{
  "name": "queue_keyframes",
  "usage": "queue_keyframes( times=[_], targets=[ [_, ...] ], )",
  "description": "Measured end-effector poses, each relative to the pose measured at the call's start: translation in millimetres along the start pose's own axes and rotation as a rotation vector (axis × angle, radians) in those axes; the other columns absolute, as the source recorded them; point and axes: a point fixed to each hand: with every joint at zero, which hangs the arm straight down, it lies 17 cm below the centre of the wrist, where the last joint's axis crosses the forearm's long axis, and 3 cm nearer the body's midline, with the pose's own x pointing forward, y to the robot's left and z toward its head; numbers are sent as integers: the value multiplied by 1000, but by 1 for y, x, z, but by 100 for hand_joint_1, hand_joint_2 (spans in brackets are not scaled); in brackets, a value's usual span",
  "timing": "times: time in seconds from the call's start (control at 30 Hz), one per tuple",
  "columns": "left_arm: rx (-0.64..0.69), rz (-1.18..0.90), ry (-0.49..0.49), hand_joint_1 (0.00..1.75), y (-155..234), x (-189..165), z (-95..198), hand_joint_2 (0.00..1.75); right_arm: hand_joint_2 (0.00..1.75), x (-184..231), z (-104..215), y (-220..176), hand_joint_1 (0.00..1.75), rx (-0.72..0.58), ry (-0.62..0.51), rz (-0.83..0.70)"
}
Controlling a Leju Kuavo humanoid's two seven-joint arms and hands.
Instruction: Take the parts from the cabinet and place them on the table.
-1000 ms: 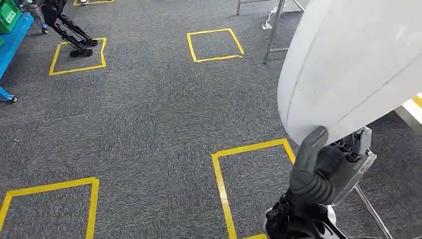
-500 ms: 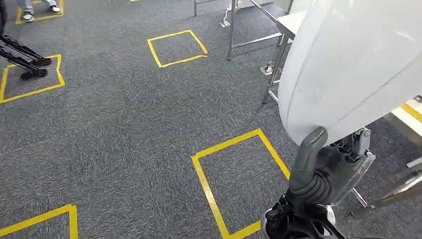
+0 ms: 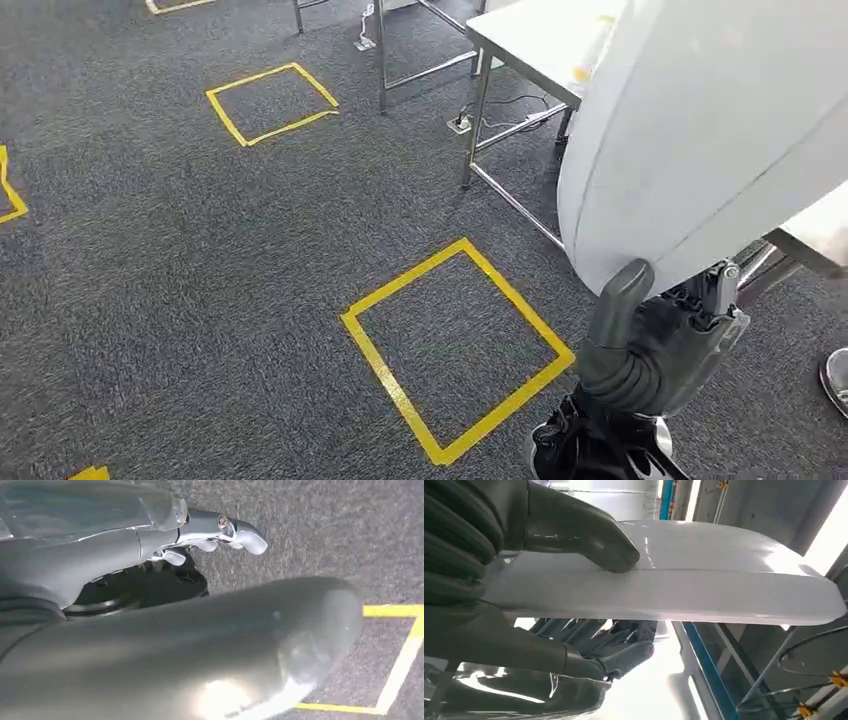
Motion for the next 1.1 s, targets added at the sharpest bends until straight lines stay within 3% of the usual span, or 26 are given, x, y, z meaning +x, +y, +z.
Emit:
queue_keyframes(
  times=[0.83, 1.1],
  targets=[
    [13, -11, -8, 0, 10, 3, 1, 0, 175, -1, 1, 1, 175, 7, 11, -13],
    [-1, -7, -9, 0, -2, 1, -1, 0, 175, 5, -3, -7, 175, -32, -20, 44]
  ],
)
